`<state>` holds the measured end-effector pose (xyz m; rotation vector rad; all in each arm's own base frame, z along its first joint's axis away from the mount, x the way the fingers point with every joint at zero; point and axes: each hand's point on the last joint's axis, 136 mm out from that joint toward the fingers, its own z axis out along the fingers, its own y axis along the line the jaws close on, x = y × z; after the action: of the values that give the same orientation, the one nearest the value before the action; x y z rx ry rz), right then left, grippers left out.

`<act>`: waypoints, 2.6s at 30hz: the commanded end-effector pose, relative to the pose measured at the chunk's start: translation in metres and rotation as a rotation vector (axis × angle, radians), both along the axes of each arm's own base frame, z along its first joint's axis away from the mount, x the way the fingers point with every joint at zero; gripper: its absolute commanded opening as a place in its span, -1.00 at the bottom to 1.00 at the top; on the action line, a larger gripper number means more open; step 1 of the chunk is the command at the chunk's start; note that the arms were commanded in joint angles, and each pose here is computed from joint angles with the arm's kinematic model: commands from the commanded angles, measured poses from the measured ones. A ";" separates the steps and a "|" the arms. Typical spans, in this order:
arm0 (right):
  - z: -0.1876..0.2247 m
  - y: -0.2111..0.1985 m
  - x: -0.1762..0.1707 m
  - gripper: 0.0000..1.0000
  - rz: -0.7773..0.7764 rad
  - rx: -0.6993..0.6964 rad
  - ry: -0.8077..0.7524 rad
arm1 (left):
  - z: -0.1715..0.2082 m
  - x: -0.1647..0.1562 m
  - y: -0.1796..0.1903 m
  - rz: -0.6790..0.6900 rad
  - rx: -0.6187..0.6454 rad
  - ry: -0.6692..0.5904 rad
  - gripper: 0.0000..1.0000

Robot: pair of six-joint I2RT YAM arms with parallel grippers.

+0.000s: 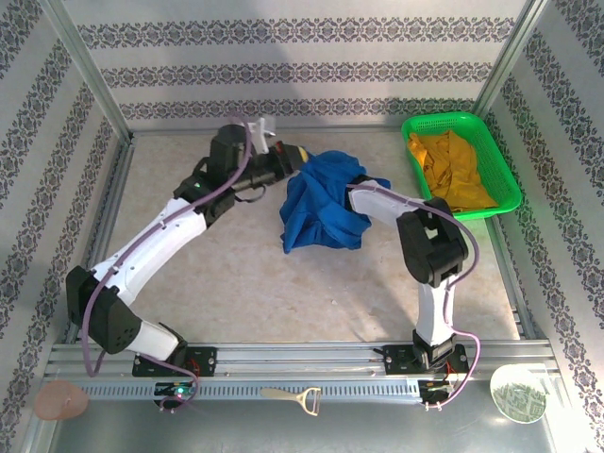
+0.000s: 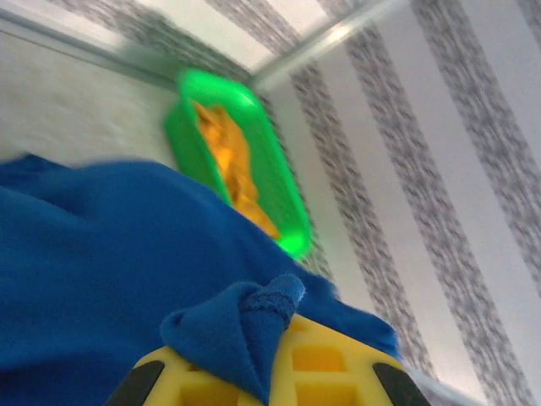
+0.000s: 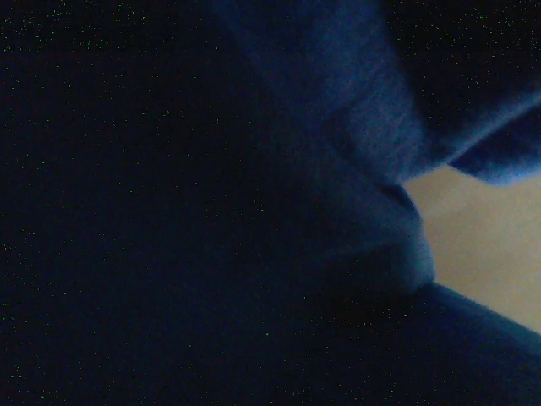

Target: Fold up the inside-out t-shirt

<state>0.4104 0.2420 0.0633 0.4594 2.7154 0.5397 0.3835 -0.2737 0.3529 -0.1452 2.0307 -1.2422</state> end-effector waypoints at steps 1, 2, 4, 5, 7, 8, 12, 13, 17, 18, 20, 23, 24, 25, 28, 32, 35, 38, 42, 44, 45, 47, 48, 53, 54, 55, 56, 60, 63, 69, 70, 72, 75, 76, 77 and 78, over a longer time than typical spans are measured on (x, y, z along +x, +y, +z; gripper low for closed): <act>0.046 0.013 -0.018 -1.00 0.167 0.059 -0.076 | -0.001 0.033 0.037 0.112 -0.034 -0.014 -1.00; 0.054 0.013 -0.022 -1.00 0.185 0.063 -0.087 | -0.011 0.043 0.048 0.145 -0.021 0.005 -1.00; 0.069 0.009 -0.032 -1.00 0.218 0.068 -0.101 | -0.033 0.065 0.073 0.219 0.002 0.048 -1.00; 0.075 0.009 -0.035 -1.00 0.229 0.078 -0.107 | -0.041 0.072 0.082 0.243 0.009 0.065 -1.00; 0.090 0.008 -0.043 -1.00 0.257 0.105 -0.119 | -0.063 0.089 0.100 0.293 0.039 0.108 -1.00; 0.098 0.010 -0.045 -1.00 0.268 0.121 -0.133 | -0.074 0.094 0.106 0.309 0.062 0.133 -1.00; 0.133 0.018 -0.053 -1.00 0.330 0.190 -0.186 | -0.118 0.112 0.125 0.372 0.123 0.234 -1.00; 0.142 0.019 -0.053 -1.00 0.335 0.199 -0.206 | -0.129 0.115 0.128 0.376 0.125 0.262 -1.00; 0.184 0.018 -0.043 -1.00 0.302 0.280 -0.281 | -0.161 0.112 0.129 0.370 0.163 0.328 -1.00; 0.199 0.018 -0.038 -1.00 0.292 0.303 -0.308 | -0.167 0.110 0.130 0.368 0.171 0.336 -1.00; 0.231 0.019 -0.029 -1.00 0.284 0.343 -0.363 | -0.177 0.105 0.131 0.363 0.186 0.349 -1.00; 0.274 0.018 -0.015 -1.00 0.266 0.389 -0.450 | -0.184 0.099 0.127 0.326 0.192 0.351 -1.00; 0.286 0.019 -0.010 -1.00 0.260 0.406 -0.475 | -0.183 0.097 0.122 0.296 0.186 0.339 -1.00; 0.299 0.020 -0.006 -1.00 0.254 0.422 -0.512 | -0.180 0.096 0.117 0.260 0.177 0.322 -1.00; 0.318 0.020 0.007 -1.00 0.236 0.434 -0.580 | -0.157 0.091 0.100 0.145 0.135 0.248 -0.78; 0.312 0.024 0.023 -1.00 0.215 0.457 -0.564 | -0.104 0.076 0.089 0.059 0.116 0.115 0.05; 0.303 0.026 0.032 -1.00 0.192 0.473 -0.558 | -0.062 0.055 0.084 0.043 0.106 0.013 0.25; 0.299 0.028 0.041 -1.00 0.153 0.517 -0.548 | -0.031 0.033 0.056 -0.007 0.125 -0.075 0.30; 0.298 0.029 0.046 -1.00 0.119 0.534 -0.541 | -0.027 0.009 -0.017 -0.126 0.219 -0.169 0.35; 0.299 0.025 0.047 -1.00 0.092 0.535 -0.541 | -0.042 0.009 -0.044 -0.139 0.270 -0.185 0.35; 0.300 0.023 0.047 -1.00 0.080 0.539 -0.542 | -0.050 0.012 -0.051 -0.129 0.281 -0.183 0.35; 0.304 0.017 0.045 -1.00 0.046 0.548 -0.549 | -0.077 0.022 -0.060 -0.092 0.297 -0.152 0.33; 0.308 0.014 0.044 -1.00 0.032 0.559 -0.554 | -0.088 0.025 -0.063 -0.080 0.309 -0.138 0.31; 0.345 -0.002 0.040 -1.00 -0.023 0.643 -0.612 | -0.164 0.013 -0.063 -0.071 0.413 -0.030 0.25; 0.354 -0.003 0.039 -1.00 -0.020 0.661 -0.626 | -0.177 0.009 -0.056 -0.061 0.436 -0.004 0.25; 0.365 -0.005 0.037 -1.00 -0.015 0.673 -0.644 | -0.189 0.004 -0.049 -0.051 0.454 0.014 0.25; 0.374 -0.007 0.035 -1.00 -0.010 0.679 -0.660 | -0.197 -0.002 -0.042 -0.049 0.469 0.018 0.26; 0.405 -0.014 0.025 -1.00 -0.005 0.739 -0.704 | -0.217 -0.019 -0.007 -0.005 0.551 0.055 0.29; 0.429 -0.019 0.012 -1.00 0.006 0.775 -0.751 | -0.207 -0.023 0.026 0.046 0.575 0.052 0.31; 0.431 -0.019 0.002 -1.00 0.024 0.766 -0.749 | -0.075 -0.032 0.033 0.007 0.547 -0.201 0.37; 0.426 -0.018 0.002 -1.00 0.027 0.763 -0.740 | -0.055 -0.031 0.030 0.006 0.526 -0.238 0.41; 0.418 -0.015 0.003 -1.00 0.031 0.765 -0.717 | -0.024 -0.025 0.019 0.001 0.472 -0.296 0.43; 0.407 -0.012 0.002 -1.00 0.043 0.771 -0.694 | -0.007 -0.006 -0.001 -0.013 0.416 -0.316 0.45; 0.406 -0.012 0.000 -1.00 0.047 0.772 -0.691 | -0.010 0.001 -0.006 -0.009 0.409 -0.311 0.46; 0.404 -0.012 -0.001 -1.00 0.051 0.772 -0.685 | -0.013 0.008 -0.010 -0.007 0.403 -0.309 0.46; 0.404 -0.013 -0.002 -1.00 0.052 0.771 -0.686 | -0.017 0.012 -0.013 -0.007 0.398 -0.304 0.47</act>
<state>0.4197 0.2309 0.4454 0.3496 1.8618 1.4067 0.3836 -0.2687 0.3824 0.1853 1.8546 -0.7952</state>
